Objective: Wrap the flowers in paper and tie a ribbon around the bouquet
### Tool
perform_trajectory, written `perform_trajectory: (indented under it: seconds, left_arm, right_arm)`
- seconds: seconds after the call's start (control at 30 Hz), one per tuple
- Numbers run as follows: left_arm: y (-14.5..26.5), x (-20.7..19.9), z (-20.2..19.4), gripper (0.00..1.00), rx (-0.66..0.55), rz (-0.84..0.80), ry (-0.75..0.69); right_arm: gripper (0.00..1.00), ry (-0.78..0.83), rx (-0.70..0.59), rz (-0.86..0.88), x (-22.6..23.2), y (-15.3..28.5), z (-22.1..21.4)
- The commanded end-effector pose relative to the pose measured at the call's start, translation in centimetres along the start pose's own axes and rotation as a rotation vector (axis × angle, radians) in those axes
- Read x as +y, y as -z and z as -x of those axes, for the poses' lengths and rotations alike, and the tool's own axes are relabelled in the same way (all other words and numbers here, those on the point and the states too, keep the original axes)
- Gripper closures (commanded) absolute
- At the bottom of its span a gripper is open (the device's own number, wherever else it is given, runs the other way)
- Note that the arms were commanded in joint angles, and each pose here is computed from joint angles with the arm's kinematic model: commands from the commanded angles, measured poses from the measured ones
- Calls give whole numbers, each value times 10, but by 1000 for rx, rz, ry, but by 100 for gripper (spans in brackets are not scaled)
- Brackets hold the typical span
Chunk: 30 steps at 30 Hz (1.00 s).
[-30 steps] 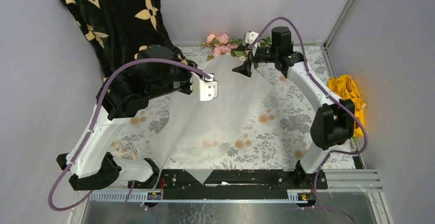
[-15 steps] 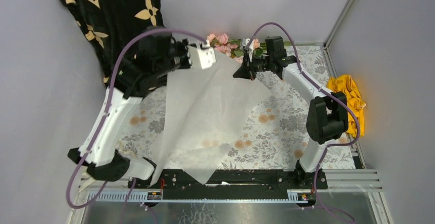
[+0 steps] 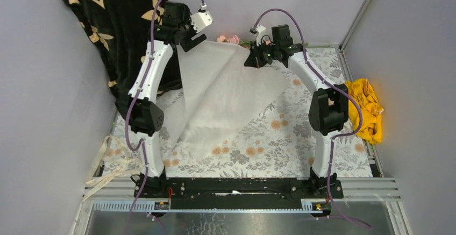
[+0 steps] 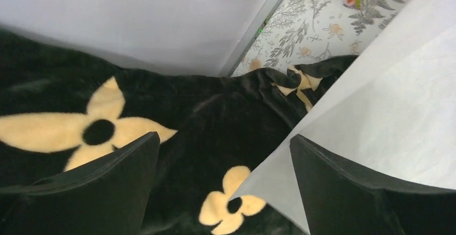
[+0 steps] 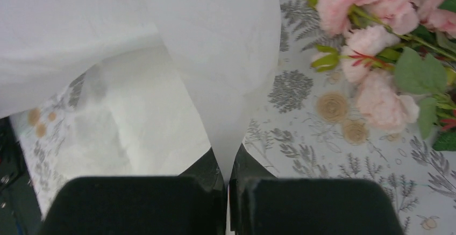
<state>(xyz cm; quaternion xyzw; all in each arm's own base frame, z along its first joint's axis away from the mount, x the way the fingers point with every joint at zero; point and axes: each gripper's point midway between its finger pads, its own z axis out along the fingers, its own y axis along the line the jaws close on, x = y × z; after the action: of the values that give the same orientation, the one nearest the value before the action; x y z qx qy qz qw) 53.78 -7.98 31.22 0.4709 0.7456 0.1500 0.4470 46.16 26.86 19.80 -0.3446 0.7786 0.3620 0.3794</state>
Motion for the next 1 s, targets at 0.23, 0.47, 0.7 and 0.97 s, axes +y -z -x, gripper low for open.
perform_trajectory:
  seconds: [0.23,0.47,0.7,0.97]
  left_arm:
    - [69,34,-15,1,-127,11,463]
    - [110,-173,-43,1,-17,-404,370]
    - [95,-306,-105,1,187,-567,101]
    - [65,-370,-60,1,28,-583,114]
  right_arm:
    - [100,-218,165,-245,-68,-7,-32]
    - [100,-316,137,-275,-75,-5,-40]
    - [100,-396,104,-315,-85,-5,-44]
    - [100,-451,99,-343,-94,-10,-56]
